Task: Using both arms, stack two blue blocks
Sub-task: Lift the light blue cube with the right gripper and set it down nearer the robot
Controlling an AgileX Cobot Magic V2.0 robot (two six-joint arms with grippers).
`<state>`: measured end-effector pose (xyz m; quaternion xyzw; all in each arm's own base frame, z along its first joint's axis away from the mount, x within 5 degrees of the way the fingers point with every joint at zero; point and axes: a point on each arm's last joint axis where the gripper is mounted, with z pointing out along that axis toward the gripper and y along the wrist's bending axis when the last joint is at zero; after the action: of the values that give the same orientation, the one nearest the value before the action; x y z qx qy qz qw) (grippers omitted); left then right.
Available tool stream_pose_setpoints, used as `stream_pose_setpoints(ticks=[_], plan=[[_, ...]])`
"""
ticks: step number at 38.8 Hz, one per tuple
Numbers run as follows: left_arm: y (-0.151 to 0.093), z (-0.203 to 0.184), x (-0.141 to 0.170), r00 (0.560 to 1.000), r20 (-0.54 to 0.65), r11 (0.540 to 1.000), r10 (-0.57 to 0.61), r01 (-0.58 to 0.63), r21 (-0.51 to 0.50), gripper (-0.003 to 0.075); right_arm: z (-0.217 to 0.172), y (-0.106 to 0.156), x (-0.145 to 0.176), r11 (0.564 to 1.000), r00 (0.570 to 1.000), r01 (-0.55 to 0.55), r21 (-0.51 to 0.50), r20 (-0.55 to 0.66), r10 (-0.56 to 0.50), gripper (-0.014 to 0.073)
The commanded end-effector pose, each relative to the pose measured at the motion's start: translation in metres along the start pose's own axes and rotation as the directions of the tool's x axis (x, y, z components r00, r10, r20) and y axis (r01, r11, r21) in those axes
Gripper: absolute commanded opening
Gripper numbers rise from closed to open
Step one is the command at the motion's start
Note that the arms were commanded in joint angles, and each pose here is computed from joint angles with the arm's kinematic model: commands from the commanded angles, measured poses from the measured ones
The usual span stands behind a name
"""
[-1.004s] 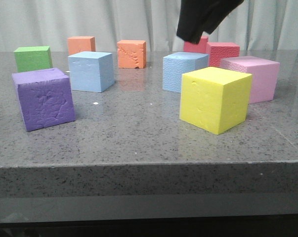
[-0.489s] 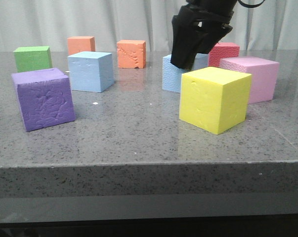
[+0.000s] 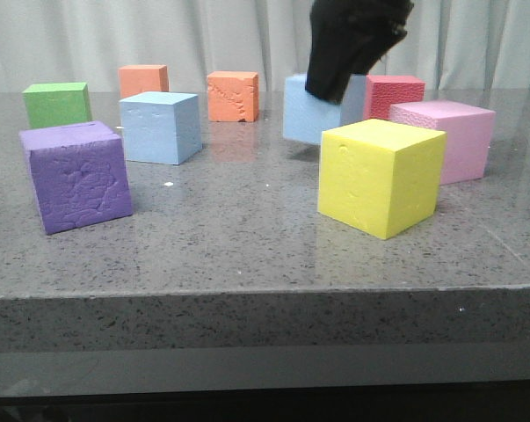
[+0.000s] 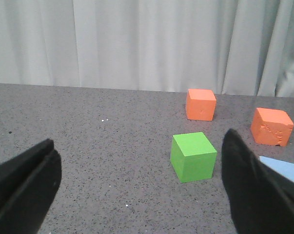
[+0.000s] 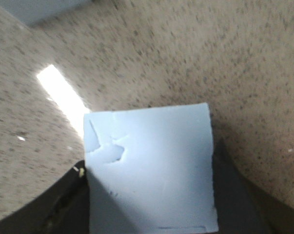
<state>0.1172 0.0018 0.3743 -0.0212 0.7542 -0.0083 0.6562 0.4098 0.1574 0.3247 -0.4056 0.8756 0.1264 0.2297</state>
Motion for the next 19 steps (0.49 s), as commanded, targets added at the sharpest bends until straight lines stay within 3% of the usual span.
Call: stream_pose_setpoints(ticks=[1,6,19], plan=[[-0.001,-0.002,-0.018,0.993,0.114,1.0,-0.009,0.009,0.005,0.0638,-0.058,0.018,-0.018,1.0,0.984,0.019,0.0,0.177,-0.019,0.0279],[-0.001,-0.002,-0.018,0.993,0.114,1.0,-0.009,0.009,0.005,0.0638,-0.073,0.029,-0.024,0.999,0.971,0.007,-0.046,0.237,0.004,0.0279],[-0.001,-0.002,-0.018,0.993,0.114,1.0,-0.009,0.009,0.005,0.0638,-0.065,0.075,-0.032,0.992,0.988,0.064,-0.111,0.147,-0.047,0.0276]])
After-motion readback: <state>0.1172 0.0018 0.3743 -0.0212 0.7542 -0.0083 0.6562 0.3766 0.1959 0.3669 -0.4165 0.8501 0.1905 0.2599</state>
